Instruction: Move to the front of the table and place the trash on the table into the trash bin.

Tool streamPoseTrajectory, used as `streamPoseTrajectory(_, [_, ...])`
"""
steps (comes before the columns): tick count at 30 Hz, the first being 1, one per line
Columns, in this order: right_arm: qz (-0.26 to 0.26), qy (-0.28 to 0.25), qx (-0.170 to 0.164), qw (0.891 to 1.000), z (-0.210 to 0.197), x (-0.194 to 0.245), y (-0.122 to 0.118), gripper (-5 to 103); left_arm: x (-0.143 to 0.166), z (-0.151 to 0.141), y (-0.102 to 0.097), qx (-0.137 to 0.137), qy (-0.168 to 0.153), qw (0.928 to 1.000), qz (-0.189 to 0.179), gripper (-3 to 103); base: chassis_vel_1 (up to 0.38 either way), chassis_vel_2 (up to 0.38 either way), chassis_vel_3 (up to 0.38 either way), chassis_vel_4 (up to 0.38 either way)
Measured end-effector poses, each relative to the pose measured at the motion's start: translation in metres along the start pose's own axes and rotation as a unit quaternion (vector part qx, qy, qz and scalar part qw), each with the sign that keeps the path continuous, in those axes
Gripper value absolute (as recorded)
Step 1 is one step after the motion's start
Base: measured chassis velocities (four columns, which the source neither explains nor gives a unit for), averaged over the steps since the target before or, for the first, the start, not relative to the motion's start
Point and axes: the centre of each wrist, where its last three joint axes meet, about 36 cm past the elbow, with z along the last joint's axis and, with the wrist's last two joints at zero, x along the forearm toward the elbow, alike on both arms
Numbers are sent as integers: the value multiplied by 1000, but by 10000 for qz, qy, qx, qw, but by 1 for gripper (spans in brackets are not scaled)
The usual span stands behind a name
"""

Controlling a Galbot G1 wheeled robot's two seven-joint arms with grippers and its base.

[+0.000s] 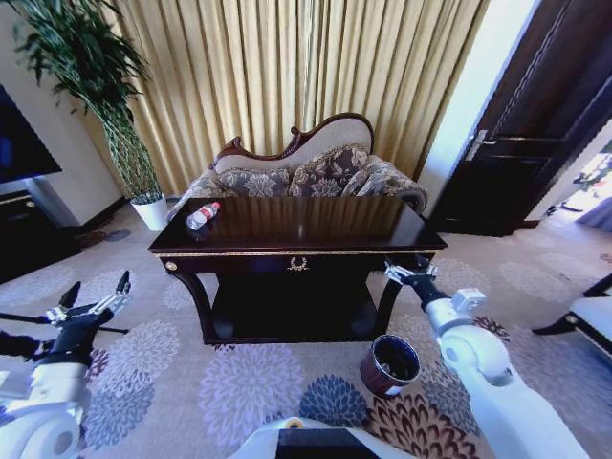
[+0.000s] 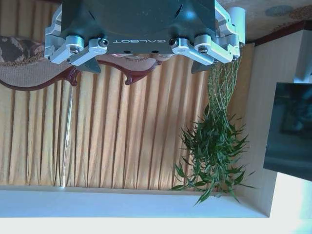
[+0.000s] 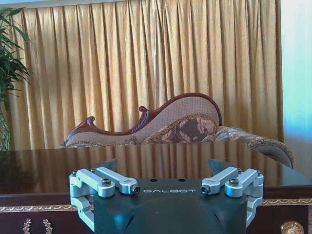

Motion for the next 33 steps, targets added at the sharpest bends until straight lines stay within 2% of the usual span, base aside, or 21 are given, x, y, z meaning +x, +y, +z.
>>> streamPoseTrajectory(9, [-39, 15, 71, 10000, -15, 9, 7, 100, -4, -5, 1, -89, 91, 9999, 74, 100, 0, 0, 0, 0])
streamPoseTrajectory(18, [-89, 32, 180, 9998, -24, 16, 12, 100, -6, -16, -3, -226, 350, 9991, -33, 100, 0, 0, 0, 0])
streamPoseTrajectory(33, [-43, 71, 220, 9997, -21, 16, 10, 100, -7, -17, -5, -228, 319, 9992, -13, 100, 0, 0, 0, 0])
